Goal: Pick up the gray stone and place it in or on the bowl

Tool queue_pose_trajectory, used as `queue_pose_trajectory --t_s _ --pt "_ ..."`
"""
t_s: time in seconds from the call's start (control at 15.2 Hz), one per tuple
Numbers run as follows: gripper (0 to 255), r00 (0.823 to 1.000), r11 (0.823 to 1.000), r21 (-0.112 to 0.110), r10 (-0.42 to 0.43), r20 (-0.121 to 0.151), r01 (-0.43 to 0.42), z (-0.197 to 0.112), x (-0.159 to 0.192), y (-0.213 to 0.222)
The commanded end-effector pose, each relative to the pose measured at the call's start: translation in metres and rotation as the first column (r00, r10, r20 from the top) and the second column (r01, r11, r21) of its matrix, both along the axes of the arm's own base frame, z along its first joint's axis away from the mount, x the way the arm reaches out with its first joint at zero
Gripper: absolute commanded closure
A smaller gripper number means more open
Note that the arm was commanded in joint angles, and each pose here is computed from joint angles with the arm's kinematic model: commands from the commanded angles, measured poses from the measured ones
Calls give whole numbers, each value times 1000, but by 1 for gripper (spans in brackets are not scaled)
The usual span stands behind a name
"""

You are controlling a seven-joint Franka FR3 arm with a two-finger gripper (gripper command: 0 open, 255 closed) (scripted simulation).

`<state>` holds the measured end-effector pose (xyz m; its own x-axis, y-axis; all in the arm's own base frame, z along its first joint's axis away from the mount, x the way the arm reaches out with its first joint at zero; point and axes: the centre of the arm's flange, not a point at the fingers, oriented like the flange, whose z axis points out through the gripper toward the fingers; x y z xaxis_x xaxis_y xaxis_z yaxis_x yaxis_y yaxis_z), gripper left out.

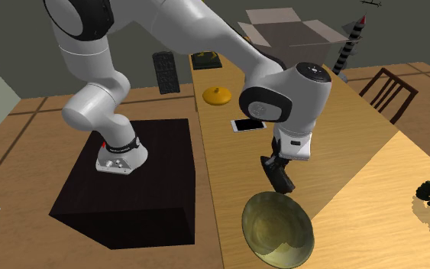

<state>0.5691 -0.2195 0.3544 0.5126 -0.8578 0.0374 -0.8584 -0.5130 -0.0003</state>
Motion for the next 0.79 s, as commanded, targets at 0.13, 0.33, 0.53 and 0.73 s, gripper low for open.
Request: queue_pose_trajectory --t_s 0.13,0.33,0.53,0.73 --pt "255 1000 1000 0 0 0 0 22 -1 -1" --pt "255 1000 1000 0 0 0 0 38 -1 -1" --pt "255 1000 1000 0 0 0 0 54 -1 -1" --pt "255 1000 1000 0 0 0 0 70 -1 -1"
